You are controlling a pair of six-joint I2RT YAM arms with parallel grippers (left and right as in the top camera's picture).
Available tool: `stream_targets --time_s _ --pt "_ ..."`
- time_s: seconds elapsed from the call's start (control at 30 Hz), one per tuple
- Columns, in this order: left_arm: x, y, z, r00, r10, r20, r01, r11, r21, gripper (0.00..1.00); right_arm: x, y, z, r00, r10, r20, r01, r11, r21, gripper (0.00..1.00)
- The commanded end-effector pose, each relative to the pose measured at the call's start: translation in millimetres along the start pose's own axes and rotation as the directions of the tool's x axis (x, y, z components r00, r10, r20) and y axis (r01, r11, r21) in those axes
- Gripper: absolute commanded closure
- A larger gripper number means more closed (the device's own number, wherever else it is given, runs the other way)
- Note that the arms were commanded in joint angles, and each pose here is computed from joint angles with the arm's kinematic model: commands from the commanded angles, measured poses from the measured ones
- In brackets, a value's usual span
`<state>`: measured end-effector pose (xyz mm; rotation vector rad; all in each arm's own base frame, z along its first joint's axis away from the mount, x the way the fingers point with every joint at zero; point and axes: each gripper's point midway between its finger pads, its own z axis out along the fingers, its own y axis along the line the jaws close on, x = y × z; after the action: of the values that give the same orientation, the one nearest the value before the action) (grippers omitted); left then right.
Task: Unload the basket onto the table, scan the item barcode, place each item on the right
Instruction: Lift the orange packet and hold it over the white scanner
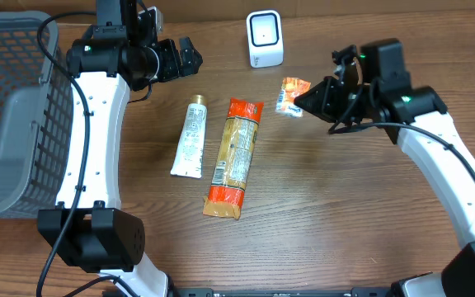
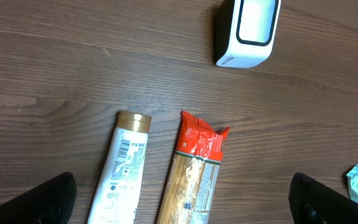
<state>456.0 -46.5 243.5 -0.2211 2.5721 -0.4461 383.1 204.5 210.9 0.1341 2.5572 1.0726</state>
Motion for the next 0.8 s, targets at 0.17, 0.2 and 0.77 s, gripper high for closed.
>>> stream_targets --time_s 0.17,0.2,0.77 --pt "-0.5 -1.1 0.1 1.000 0.022 0.002 -0.022 1.000 0.002 0.00 -133.8 12.1 -21.1 0.857 -0.461 0.232 0.283 0.796 0.535 0.96" --pt "-0.5 -1.1 0.1 1.000 0.022 0.002 -0.022 1.000 0.002 0.00 -144.6 12.7 -16.3 0.839 -0.491 0.235 0.291 0.770 0.568 0.96" --pt "-0.5 -1.1 0.1 1.000 0.022 0.002 -0.022 1.000 0.002 0.00 -216.7 -1.5 148.8 0.219 -0.958 -0.187 0.555 -0.035 0.831 0.96"
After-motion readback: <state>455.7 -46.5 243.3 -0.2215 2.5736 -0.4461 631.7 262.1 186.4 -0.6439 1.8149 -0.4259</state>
